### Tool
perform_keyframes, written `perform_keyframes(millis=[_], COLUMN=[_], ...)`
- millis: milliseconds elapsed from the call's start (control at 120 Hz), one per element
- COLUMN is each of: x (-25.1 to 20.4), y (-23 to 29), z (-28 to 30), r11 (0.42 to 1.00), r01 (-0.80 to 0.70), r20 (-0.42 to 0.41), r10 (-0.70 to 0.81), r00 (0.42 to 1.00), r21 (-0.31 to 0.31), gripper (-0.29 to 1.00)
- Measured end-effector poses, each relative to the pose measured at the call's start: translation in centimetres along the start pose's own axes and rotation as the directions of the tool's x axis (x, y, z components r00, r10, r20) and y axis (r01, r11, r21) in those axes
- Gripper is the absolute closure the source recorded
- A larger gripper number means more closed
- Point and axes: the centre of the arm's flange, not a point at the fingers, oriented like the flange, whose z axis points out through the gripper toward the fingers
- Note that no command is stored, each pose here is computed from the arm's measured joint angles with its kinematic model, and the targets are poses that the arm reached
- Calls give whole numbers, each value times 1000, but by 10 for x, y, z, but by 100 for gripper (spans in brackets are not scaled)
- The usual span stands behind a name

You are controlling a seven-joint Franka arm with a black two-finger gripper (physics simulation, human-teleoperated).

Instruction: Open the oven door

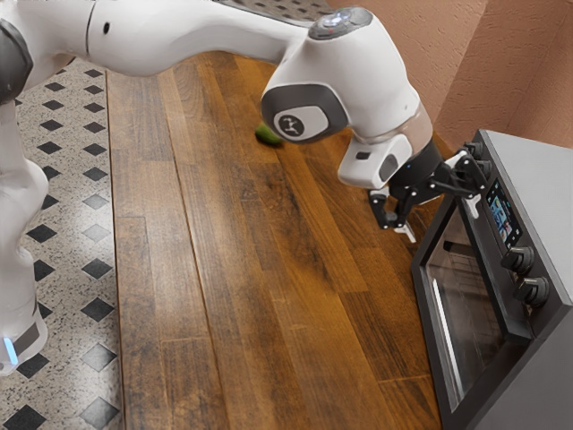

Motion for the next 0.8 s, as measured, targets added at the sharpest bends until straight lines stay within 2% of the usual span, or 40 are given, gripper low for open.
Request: perform_keyframes(millis=[533, 800], x=[1, 2], y=[-3, -6], z=[64, 76], r11=[998, 998], r01=[-3, -2], r20=[3, -1], r10=[3, 2], r00=[1000, 1000], r21=[-68, -70], gripper=[0, 0])
